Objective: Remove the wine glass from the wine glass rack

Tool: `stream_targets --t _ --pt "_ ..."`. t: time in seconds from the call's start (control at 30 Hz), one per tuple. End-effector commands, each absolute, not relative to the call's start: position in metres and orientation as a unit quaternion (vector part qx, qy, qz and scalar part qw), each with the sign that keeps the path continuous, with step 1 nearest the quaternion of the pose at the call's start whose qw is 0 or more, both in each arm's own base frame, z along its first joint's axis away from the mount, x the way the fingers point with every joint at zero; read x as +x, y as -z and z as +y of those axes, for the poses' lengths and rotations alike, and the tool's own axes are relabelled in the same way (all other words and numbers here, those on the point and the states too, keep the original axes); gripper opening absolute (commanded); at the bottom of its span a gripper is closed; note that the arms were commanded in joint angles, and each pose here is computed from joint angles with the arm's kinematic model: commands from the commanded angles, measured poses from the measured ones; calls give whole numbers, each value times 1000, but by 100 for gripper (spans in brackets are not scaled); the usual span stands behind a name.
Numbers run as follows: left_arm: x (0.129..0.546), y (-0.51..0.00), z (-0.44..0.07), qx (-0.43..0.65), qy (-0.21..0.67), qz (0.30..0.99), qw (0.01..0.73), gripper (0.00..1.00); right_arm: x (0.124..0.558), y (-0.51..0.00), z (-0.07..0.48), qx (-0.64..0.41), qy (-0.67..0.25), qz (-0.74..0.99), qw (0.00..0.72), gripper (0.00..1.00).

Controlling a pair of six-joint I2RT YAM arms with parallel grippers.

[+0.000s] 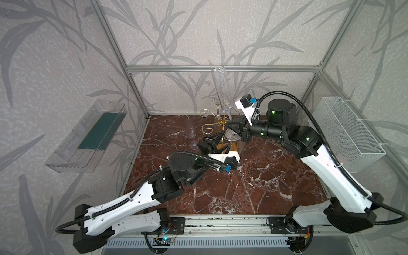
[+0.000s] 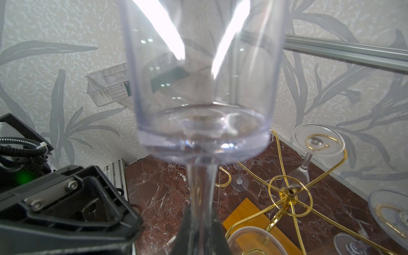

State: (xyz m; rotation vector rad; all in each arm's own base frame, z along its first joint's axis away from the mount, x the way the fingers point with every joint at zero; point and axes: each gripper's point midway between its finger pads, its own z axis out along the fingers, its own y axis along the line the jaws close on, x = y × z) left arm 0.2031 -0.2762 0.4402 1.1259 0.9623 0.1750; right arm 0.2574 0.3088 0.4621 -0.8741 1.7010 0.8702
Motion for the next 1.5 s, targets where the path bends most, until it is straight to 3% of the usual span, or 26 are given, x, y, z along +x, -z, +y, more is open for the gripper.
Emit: stream_targets --t 0.0,0.23,0.47,0.7,0.87,1.47 --pt "182 -479 -259 448 51 477 754 63 249 -483 294 -363 -351 678 534 0" --pt "148 -510 -245 383 248 494 740 66 230 -471 277 -365 -348 675 538 0" --pt "181 -526 -226 267 390 551 688 70 202 -454 268 -380 -377 658 530 0" --pt "180 -548 -239 257 556 520 595 75 190 -442 265 -369 -403 659 517 0" --pt "184 -532 -258 273 592 527 546 80 183 -432 267 -364 -413 661 510 0" --pt "194 -515 -275 277 613 527 520 81 170 -410 288 -372 -434 668 476 0"
